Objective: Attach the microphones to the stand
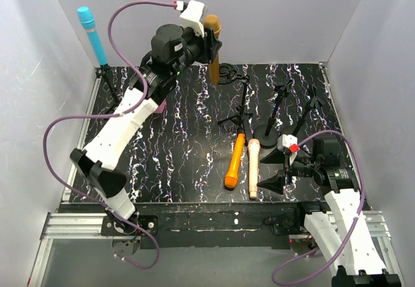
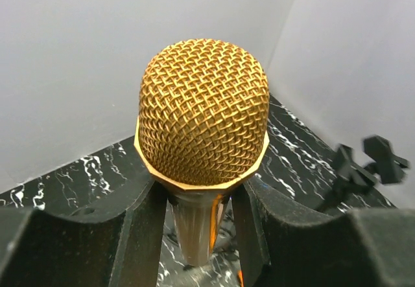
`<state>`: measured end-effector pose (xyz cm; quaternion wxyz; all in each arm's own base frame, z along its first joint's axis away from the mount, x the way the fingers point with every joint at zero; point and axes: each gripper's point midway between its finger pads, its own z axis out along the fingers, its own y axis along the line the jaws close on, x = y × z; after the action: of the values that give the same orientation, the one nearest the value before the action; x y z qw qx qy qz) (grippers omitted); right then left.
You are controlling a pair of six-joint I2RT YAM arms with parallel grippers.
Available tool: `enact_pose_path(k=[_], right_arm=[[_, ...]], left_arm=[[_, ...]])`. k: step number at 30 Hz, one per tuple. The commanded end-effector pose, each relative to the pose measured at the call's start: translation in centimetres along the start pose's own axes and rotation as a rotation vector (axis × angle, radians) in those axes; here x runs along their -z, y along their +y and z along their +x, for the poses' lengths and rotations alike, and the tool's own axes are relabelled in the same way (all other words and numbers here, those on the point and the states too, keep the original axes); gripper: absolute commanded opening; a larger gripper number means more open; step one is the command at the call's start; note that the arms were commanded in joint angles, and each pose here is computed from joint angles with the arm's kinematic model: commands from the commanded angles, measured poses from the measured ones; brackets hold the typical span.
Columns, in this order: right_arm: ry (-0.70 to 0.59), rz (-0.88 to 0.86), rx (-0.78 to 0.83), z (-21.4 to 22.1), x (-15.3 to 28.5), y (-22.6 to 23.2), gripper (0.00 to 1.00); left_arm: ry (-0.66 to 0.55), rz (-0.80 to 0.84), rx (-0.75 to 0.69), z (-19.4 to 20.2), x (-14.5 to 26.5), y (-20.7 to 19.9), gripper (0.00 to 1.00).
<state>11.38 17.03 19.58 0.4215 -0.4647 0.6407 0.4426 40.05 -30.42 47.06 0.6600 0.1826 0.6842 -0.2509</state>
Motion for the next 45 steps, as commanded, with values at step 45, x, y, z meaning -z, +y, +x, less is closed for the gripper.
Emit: enact_pose_path(k=[45], right_arm=[[-0.011, 0.039, 0.061, 0.2, 0.5, -0.6, 0.96]], left_arm=[[0.022, 0.130, 0.181, 7.8, -4.8, 0.6, 0.00]])
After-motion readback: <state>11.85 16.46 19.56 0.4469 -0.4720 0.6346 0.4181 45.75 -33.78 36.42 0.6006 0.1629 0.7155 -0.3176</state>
